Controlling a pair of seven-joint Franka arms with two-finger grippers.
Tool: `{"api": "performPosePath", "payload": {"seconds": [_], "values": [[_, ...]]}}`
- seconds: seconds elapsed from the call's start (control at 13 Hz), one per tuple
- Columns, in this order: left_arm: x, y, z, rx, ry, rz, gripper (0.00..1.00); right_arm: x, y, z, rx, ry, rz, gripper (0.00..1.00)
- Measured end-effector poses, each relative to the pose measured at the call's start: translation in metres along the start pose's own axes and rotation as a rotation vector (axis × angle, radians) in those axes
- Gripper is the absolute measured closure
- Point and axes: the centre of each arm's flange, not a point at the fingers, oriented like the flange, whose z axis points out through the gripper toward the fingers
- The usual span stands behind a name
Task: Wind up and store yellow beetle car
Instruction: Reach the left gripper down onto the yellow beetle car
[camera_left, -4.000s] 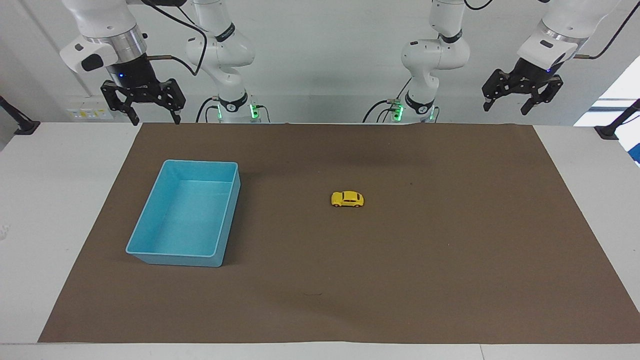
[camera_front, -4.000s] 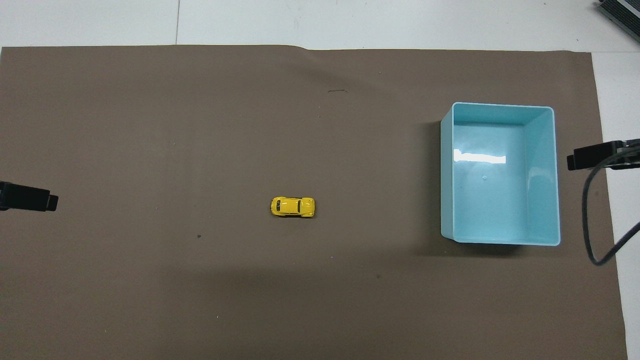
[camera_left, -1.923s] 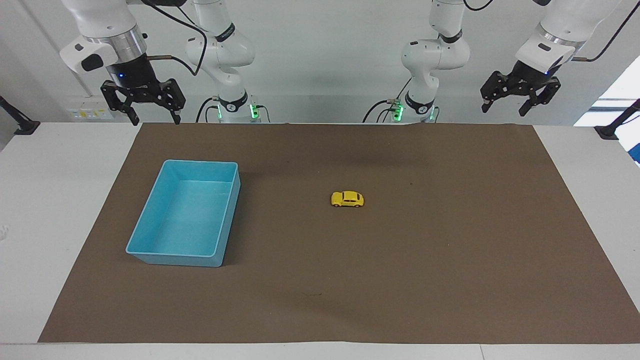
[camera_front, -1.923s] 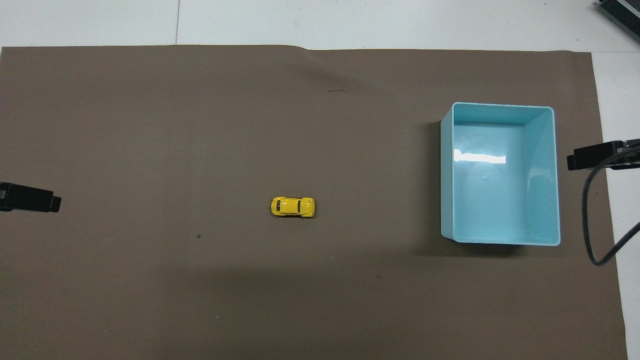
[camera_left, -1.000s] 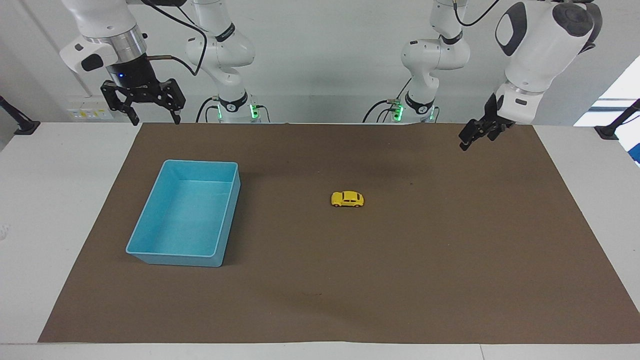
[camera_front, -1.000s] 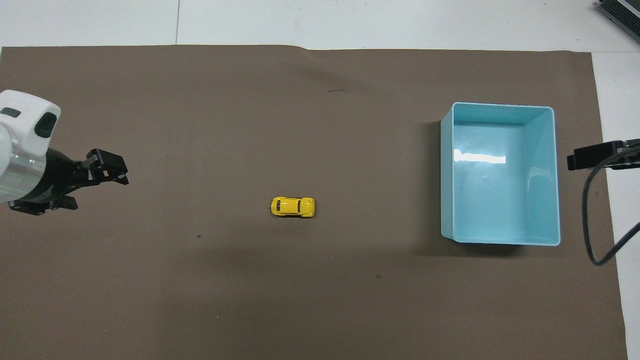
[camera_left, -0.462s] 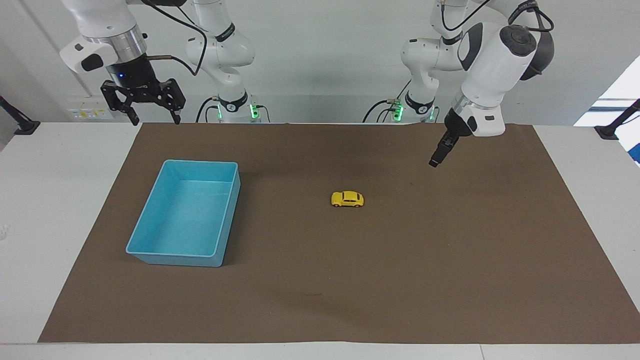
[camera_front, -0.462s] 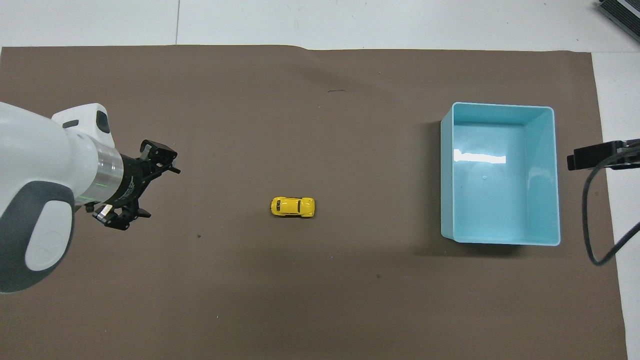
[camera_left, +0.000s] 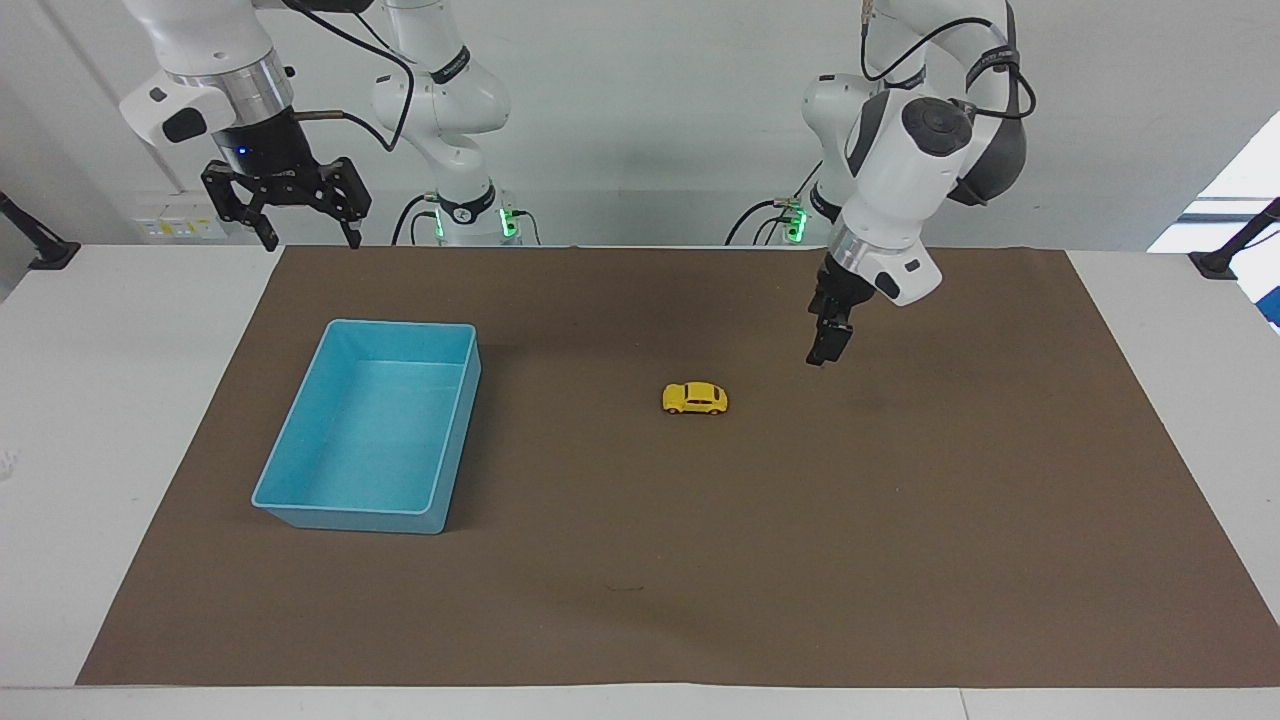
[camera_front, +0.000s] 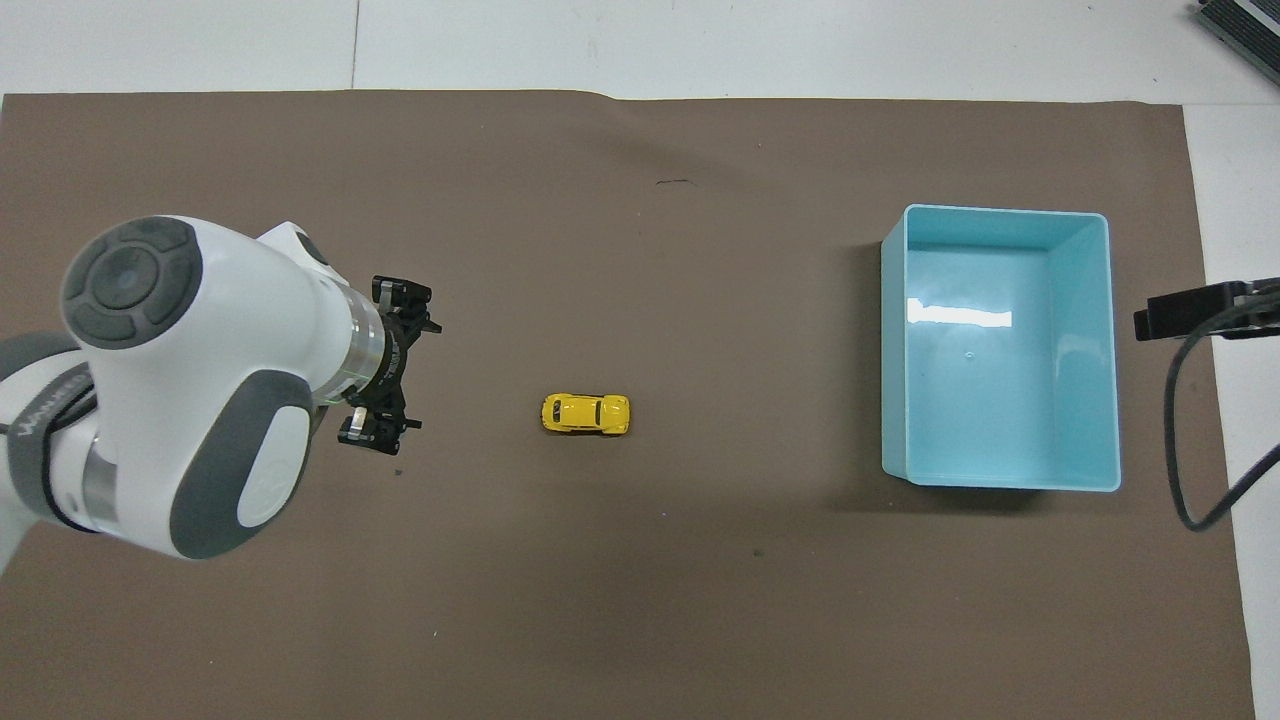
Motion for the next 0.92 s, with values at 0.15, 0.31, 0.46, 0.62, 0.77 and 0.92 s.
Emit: {"api": "performPosePath", "payload": {"seconds": [0.15, 0.31, 0.46, 0.62, 0.77, 0.92], "values": [[-0.027, 0.003, 0.021, -0.008, -0.005, -0.091, 0.0, 0.0, 0.0, 0.0, 0.0, 0.0, 0.0, 0.0], [-0.052, 0.005, 0.049, -0.007, -0.008, -0.185, 0.0, 0.0, 0.0, 0.0, 0.0, 0.0, 0.0, 0.0], [-0.066, 0.005, 0.072, 0.014, -0.001, -0.251, 0.0, 0.0, 0.0, 0.0, 0.0, 0.0, 0.0, 0.0], [-0.079, 0.003, 0.096, 0.033, 0.008, -0.29, 0.0, 0.0, 0.0, 0.0, 0.0, 0.0, 0.0, 0.0], [-0.086, 0.005, 0.118, 0.036, 0.01, -0.334, 0.0, 0.0, 0.0, 0.0, 0.0, 0.0, 0.0, 0.0], [-0.091, 0.006, 0.137, 0.041, 0.015, -0.366, 0.0, 0.0, 0.0, 0.0, 0.0, 0.0, 0.0, 0.0]]}}
